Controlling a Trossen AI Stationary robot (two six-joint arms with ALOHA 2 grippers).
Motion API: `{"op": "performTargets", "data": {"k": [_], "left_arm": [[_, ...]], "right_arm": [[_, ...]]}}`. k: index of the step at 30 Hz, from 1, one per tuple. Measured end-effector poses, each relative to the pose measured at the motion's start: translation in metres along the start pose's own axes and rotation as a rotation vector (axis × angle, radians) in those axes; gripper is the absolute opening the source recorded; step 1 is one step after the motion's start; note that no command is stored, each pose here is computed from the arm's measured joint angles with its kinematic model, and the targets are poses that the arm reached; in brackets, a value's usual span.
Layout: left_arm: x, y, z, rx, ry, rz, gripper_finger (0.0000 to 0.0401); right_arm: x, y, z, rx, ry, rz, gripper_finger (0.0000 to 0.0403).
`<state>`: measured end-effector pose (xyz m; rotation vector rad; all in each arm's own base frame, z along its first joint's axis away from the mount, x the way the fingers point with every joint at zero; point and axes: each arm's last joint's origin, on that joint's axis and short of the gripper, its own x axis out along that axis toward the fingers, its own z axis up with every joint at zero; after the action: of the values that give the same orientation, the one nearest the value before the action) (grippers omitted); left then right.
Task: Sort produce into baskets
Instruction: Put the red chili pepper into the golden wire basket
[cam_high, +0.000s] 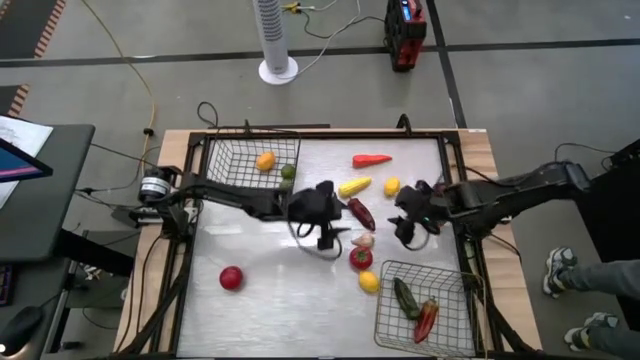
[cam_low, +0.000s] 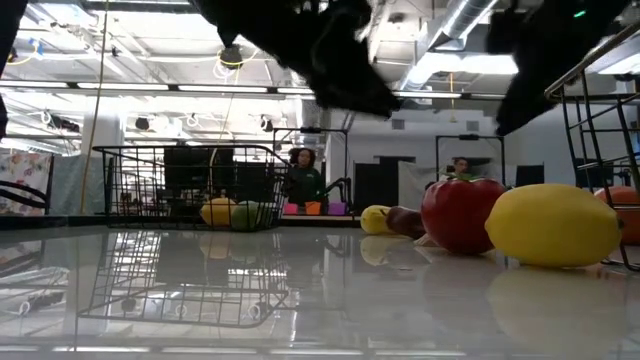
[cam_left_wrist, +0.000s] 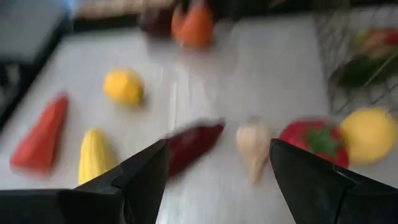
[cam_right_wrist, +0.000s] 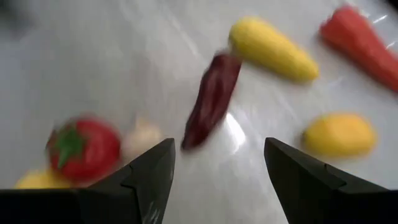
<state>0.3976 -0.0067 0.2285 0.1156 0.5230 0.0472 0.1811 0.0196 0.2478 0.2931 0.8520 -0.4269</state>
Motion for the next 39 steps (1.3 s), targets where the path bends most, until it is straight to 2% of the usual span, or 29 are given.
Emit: {"op": "performTargets", "data": {"k": [3,9,15,20,23,32,35,39], "left_arm": [[-0.001,-0.016,-0.001,0.061,-0.090,0.010,0.0264],[-0.003,-0.028,-0.028,0.109,-0.109,-0.004,0.0264],[-0.024,-0.034,-0.063,0.144,-0.223,-0.031,0.0264],[-0.051,-0.029,-0.082,0.093,-0.249,-0.023,0.0264],[-0.064,-0.029,-0.086,0.042,-0.255,-0.039,0.0264],[-0.093,-0.033,-0.083,0.013,-0.248,-0.054,0.0264],[-0.096,-0.031,-0.083,0.020,-0.236,-0.027,0.0264],[-0.096,-0.031,-0.083,0.019,-0.230,-0.023,0.0264]], "right_arm": [[0.021,-0.004,0.017,0.008,-0.028,0.001,0.0276],[0.079,-0.014,0.038,-0.011,0.027,0.055,0.0276],[0.124,-0.022,0.051,-0.022,0.151,-0.021,0.0277],[0.151,-0.017,0.062,-0.028,0.217,-0.062,0.0277],[0.164,-0.016,0.060,-0.031,0.270,-0.069,0.0277],[0.180,-0.008,0.057,-0.006,0.335,-0.042,0.0269],[0.178,-0.005,0.056,-0.021,0.331,-0.053,0.0244],[0.169,0.000,0.058,-0.032,0.312,-0.044,0.0187]]}}
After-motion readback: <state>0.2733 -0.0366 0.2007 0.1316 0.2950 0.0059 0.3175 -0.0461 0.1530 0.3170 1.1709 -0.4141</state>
